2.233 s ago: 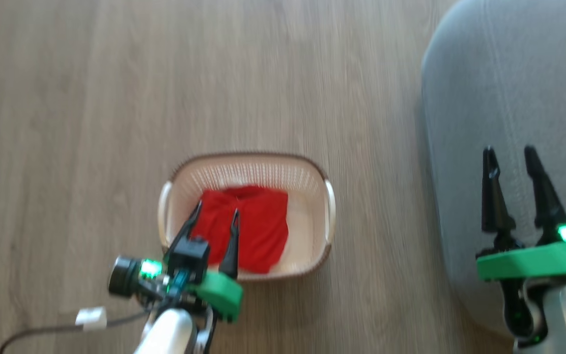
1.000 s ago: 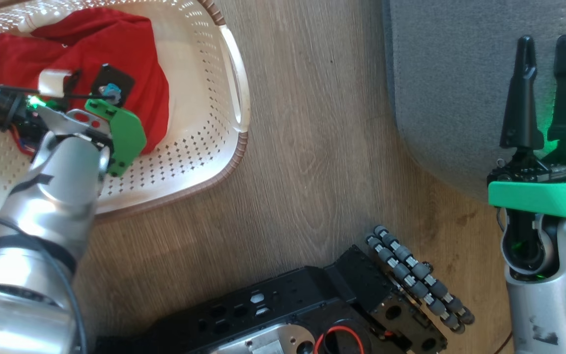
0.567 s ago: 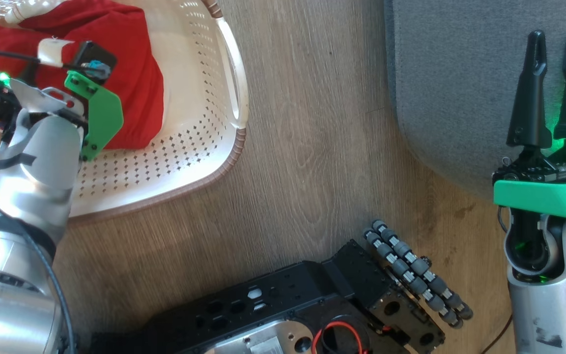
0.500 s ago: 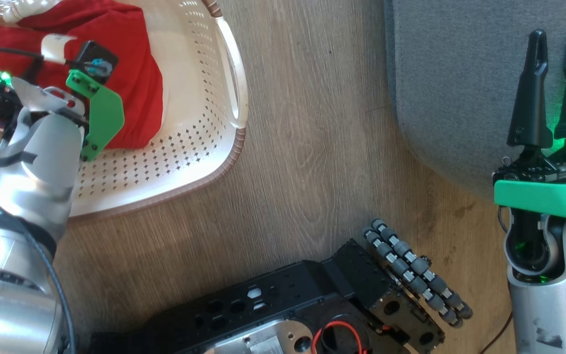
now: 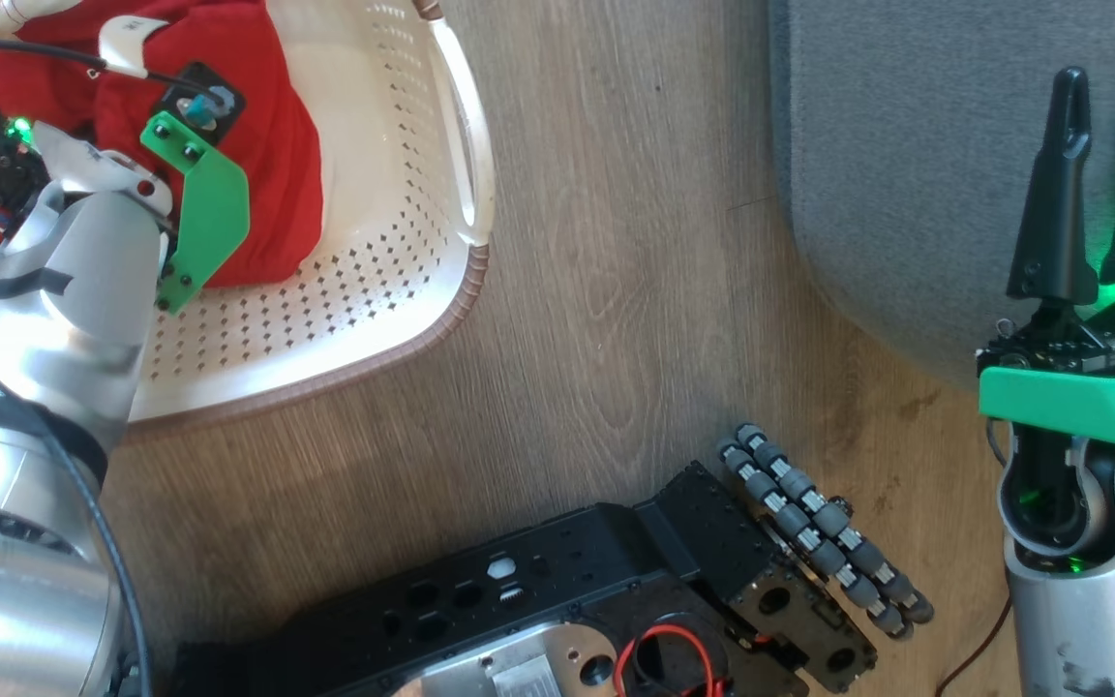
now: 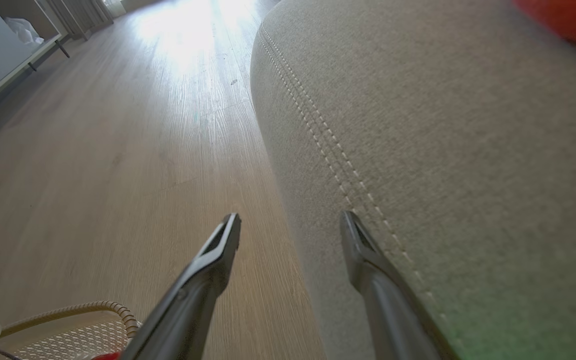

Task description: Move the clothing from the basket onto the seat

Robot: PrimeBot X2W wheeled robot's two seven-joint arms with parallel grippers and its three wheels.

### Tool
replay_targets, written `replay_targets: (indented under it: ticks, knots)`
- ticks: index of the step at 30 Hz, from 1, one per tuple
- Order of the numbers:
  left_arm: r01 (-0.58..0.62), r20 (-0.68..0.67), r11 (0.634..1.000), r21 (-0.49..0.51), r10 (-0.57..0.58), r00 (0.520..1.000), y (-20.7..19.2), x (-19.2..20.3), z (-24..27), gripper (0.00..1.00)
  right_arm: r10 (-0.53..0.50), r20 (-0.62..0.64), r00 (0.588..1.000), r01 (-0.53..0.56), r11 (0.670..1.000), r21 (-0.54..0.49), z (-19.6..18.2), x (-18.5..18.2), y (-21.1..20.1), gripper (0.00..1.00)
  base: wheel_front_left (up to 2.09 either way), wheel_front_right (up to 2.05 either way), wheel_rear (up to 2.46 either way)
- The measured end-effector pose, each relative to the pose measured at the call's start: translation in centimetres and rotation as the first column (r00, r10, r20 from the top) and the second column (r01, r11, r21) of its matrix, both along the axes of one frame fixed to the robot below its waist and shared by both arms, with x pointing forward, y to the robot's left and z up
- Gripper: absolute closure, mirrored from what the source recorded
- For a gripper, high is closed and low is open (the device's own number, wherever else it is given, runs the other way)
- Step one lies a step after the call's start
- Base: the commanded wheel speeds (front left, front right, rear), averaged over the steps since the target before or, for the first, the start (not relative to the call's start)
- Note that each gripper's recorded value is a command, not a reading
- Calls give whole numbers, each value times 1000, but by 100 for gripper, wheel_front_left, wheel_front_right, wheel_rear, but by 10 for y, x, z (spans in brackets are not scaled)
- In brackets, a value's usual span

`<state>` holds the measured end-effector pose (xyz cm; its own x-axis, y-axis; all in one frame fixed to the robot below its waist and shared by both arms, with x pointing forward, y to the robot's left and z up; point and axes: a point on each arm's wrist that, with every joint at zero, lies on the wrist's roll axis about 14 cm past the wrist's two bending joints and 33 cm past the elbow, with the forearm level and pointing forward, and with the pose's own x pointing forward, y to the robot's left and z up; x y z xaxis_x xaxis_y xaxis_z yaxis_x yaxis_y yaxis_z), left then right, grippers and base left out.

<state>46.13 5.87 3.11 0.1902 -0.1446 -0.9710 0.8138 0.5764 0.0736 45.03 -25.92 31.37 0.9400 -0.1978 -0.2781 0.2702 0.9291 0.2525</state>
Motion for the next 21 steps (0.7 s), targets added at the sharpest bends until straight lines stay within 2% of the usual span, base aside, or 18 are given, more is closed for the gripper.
replay_targets:
  ticks: [13, 14, 15, 16, 17, 18, 21]
  knots:
    - [-21, -40, 1000, -18, 20, 999, 10, -12, -6, 0, 37, -27, 999, -37, 999, -18, -9, -2, 9, 0, 0, 0, 0]
    - [-26, -47, 999, -24, 24, 999, 9, -13, -6, 2, 39, -27, 999, -40, 999, -21, -10, -2, 9, 0, 0, 0, 0]
    - [-26, -47, 999, -24, 24, 999, 9, -13, -6, 22, 39, -27, 999, -40, 999, -21, -10, -2, 9, 0, 0, 0, 0]
    - [-34, -59, 999, -36, 32, 998, 6, -15, -6, 57, 39, -27, 999, -40, 999, -22, -10, -2, 9, 0, 0, 0, 0]
    - [-33, -64, 999, -42, 30, 998, 5, -16, -6, 84, 39, -26, 999, -40, 999, -21, -10, -1, 9, 0, 0, 0, 0]
    - [-31, -63, 998, -52, 27, 998, 3, -16, -5, 100, 40, -26, 999, -41, 999, -21, -10, -1, 9, 0, 0, 0, 0]
    - [-36, -64, 997, -67, 32, 997, 1, -17, -5, 100, 41, -25, 999, -42, 999, -21, -11, -1, 10, 0, 0, 0, 0]
